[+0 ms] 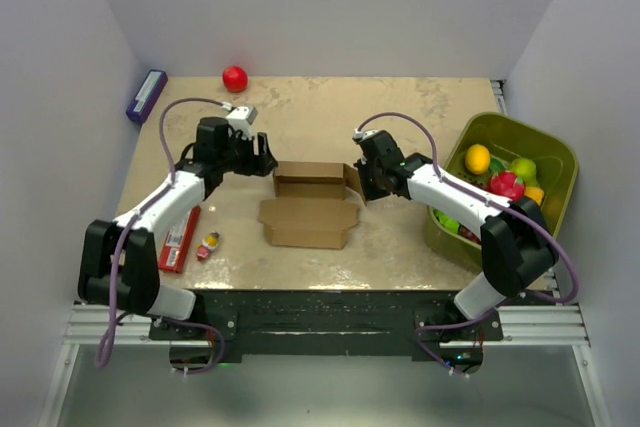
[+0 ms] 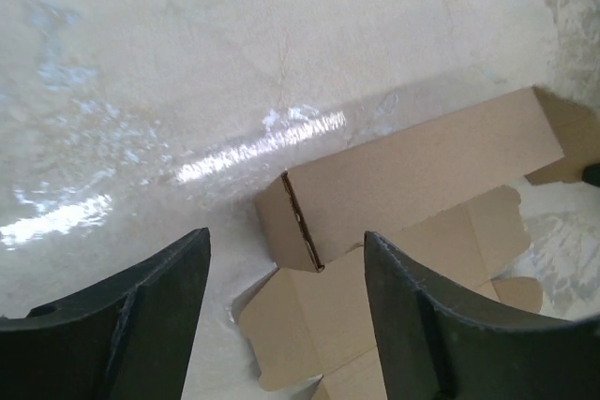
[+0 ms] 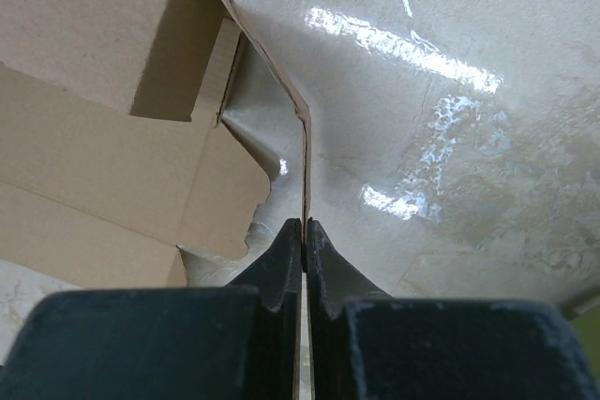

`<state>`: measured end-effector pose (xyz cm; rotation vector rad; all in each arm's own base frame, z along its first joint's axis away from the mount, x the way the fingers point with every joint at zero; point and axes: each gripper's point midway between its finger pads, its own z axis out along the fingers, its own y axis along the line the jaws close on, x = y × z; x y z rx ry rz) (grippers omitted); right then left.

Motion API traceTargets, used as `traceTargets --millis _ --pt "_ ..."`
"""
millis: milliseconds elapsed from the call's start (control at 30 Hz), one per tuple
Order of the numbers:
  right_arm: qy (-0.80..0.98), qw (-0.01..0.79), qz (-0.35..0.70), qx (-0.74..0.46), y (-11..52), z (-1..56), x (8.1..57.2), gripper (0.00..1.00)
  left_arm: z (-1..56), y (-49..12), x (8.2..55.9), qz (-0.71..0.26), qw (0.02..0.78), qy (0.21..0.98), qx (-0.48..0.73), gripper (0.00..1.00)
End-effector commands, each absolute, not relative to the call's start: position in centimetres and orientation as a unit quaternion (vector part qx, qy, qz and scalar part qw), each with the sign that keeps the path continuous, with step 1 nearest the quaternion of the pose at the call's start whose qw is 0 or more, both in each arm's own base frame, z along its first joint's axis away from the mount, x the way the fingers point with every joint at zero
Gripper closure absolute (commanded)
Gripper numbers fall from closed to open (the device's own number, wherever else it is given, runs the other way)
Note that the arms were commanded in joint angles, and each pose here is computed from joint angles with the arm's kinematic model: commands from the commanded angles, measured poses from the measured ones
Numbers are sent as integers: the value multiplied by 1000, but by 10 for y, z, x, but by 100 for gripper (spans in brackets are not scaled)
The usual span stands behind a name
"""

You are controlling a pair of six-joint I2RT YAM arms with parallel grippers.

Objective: Fold the paper box

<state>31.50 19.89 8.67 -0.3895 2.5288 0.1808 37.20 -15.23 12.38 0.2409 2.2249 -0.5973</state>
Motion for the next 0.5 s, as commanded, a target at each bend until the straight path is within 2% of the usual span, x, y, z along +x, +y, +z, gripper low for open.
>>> traceTargets --millis 0,67,133,233,333,467 --pt "940 296 68 -154 203 96 322 100 212 -134 385 -176 537 818 105 28" --pt "940 295 68 -156 203 97 322 100 246 -129 378 -146 587 790 100 28" --pt "940 294 67 -158 203 97 321 100 265 -149 364 -134 610 773 113 28" --pt "941 292 65 -158 202 96 321 100 278 -205 332 -188 618 750 144 31" --pt "941 292 63 -158 201 96 320 100 247 -264 299 -275 578 750 166 35" --pt "942 288 62 -159 201 96 320 100 202 -325 273 -350 532 748 189 46"
